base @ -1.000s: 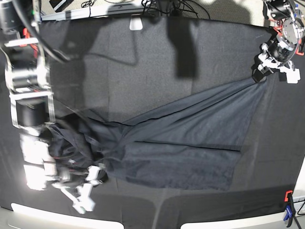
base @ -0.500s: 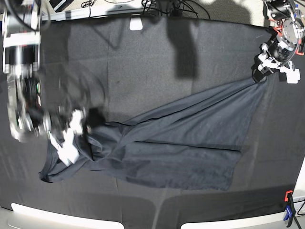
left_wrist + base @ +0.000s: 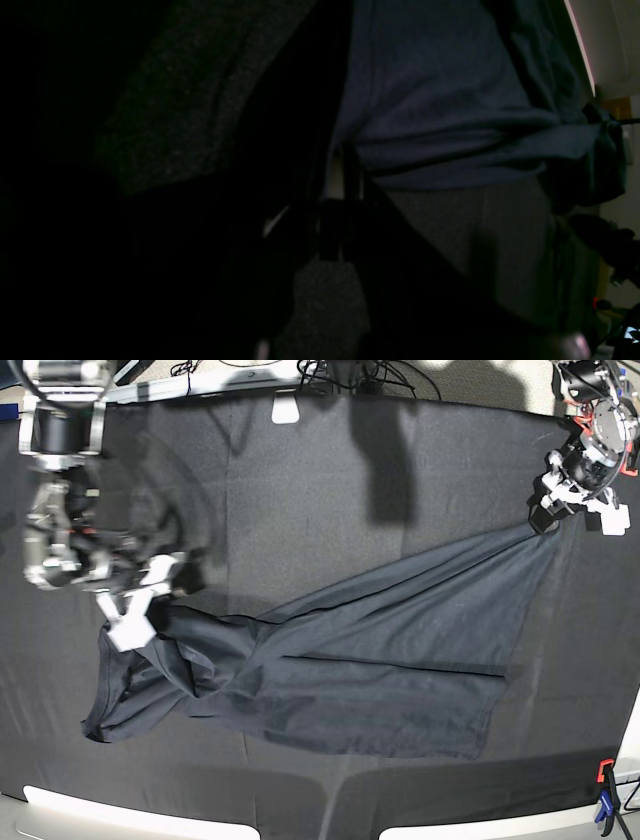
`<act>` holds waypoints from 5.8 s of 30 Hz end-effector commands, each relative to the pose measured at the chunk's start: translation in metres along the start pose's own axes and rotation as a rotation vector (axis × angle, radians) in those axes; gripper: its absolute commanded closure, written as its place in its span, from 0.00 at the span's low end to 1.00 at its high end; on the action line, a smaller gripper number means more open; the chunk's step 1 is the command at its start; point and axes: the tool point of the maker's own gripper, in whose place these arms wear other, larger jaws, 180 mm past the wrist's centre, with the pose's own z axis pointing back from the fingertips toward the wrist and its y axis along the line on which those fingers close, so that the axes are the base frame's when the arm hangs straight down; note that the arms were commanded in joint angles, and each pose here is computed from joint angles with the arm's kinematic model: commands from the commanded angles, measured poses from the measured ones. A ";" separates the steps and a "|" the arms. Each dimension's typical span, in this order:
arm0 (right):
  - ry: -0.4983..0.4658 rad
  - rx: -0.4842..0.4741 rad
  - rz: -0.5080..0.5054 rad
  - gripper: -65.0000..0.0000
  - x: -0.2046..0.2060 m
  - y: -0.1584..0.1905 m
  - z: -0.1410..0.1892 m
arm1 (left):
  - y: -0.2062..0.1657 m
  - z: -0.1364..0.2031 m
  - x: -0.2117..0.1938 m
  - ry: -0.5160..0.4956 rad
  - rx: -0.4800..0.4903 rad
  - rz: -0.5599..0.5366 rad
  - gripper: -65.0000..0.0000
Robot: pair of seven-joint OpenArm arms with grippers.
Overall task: Layout the t-shirt on the table in an organized manner, then fold the t-shirt properly
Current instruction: 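Gather and grasp the bunched shirt fabric with the right gripper, then drag the grasped fabric with the right gripper toward the shirt's collar edge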
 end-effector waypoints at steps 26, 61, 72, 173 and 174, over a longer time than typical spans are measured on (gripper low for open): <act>-0.123 -0.213 0.080 0.72 0.143 -0.052 0.016 | -0.001 0.003 0.010 -0.019 -0.005 -0.022 1.00; 0.038 -0.306 0.101 0.72 0.086 -0.085 0.026 | 0.000 0.002 0.010 -0.020 0.001 -0.028 1.00; -0.088 -0.264 0.102 0.62 0.117 -0.071 0.019 | 0.000 0.003 0.009 -0.014 0.002 -0.028 1.00; 0.482 -0.069 0.722 0.74 -0.073 0.034 0.026 | -0.028 0.078 0.029 -0.044 -0.036 -0.273 1.00; 0.509 -0.084 0.760 0.74 -0.078 0.030 0.028 | -0.028 0.078 0.029 -0.045 -0.037 -0.273 1.00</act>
